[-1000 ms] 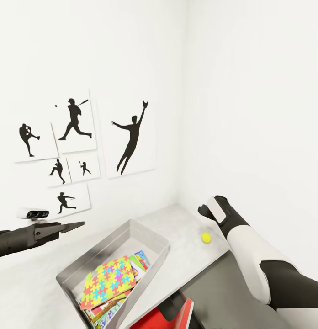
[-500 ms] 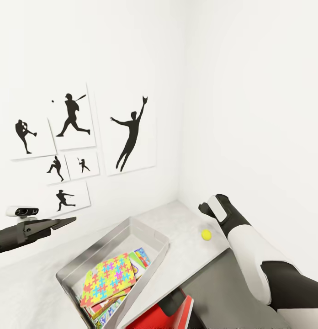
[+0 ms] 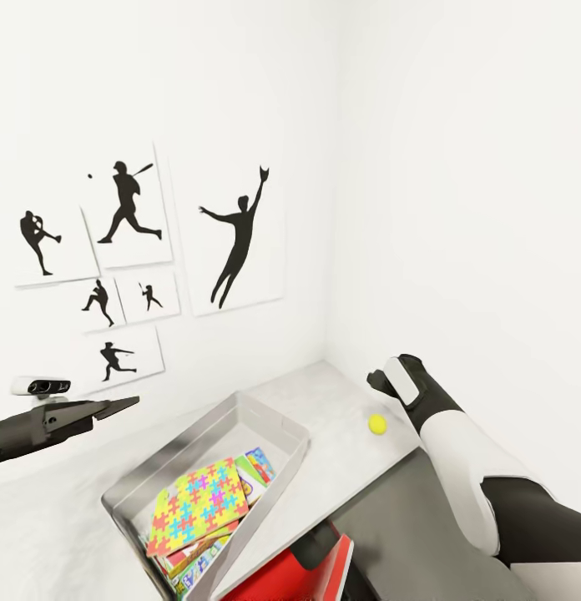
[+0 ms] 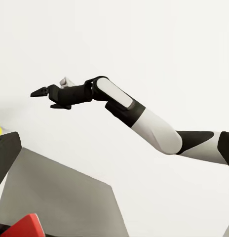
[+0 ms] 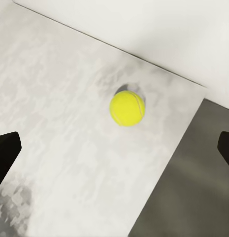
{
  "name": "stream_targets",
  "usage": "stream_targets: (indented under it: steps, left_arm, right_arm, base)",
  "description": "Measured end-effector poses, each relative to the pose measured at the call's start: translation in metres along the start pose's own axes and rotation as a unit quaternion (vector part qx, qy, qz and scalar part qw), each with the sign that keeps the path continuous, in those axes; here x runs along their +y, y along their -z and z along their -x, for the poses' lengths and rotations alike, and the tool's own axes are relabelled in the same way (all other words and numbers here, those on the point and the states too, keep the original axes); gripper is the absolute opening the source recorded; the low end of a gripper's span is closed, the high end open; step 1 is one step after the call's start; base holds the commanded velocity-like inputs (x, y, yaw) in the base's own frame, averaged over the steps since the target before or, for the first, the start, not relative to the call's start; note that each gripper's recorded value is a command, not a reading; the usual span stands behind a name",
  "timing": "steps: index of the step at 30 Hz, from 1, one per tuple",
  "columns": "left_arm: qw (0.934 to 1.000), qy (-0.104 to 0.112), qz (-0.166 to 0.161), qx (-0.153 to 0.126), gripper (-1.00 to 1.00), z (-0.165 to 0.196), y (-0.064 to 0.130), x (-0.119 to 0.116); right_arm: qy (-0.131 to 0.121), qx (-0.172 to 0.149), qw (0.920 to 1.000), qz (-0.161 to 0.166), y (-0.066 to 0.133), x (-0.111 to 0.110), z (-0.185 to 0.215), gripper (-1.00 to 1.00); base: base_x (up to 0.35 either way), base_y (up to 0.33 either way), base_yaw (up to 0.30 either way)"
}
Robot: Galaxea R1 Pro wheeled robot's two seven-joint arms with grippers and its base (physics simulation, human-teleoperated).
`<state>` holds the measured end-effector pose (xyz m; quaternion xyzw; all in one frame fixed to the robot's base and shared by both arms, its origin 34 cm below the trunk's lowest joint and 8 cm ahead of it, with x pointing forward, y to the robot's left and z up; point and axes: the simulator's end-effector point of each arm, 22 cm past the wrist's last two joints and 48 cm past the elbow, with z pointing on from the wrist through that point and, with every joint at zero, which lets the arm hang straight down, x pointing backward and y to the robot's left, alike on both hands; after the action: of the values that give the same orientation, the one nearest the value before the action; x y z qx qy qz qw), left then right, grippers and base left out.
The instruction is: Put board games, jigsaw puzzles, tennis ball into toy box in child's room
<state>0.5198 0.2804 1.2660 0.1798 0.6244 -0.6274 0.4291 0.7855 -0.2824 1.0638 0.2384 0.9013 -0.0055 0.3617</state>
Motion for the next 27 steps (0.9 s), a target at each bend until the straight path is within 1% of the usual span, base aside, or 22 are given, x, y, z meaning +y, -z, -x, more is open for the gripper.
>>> stream_targets:
  steps: [15,22,27]
  left_arm:
    - [0.9999,0.011,0.005,0.003,1.00,-0.004,0.000,0.012]
    - [0.9998,0.016,0.008,0.004,1.00,-0.006,0.000,0.017]
    - [0.9997,0.020,0.010,0.004,1.00,-0.008,0.000,0.021]
  right_arm:
    - [0.000,0.004,1.0000,-0.007,-0.009,-0.001,0.001,1.00]
    - [-0.001,-0.006,1.0000,-0.002,-0.006,0.004,0.014,1.00]
    - [-0.004,-0.012,0.9999,-0.006,-0.008,-0.002,0.024,1.00]
  base:
    - [0.000,0.000,0.000]
    - [0.000,0.000,0.000]
    - [0.000,0.000,0.000]
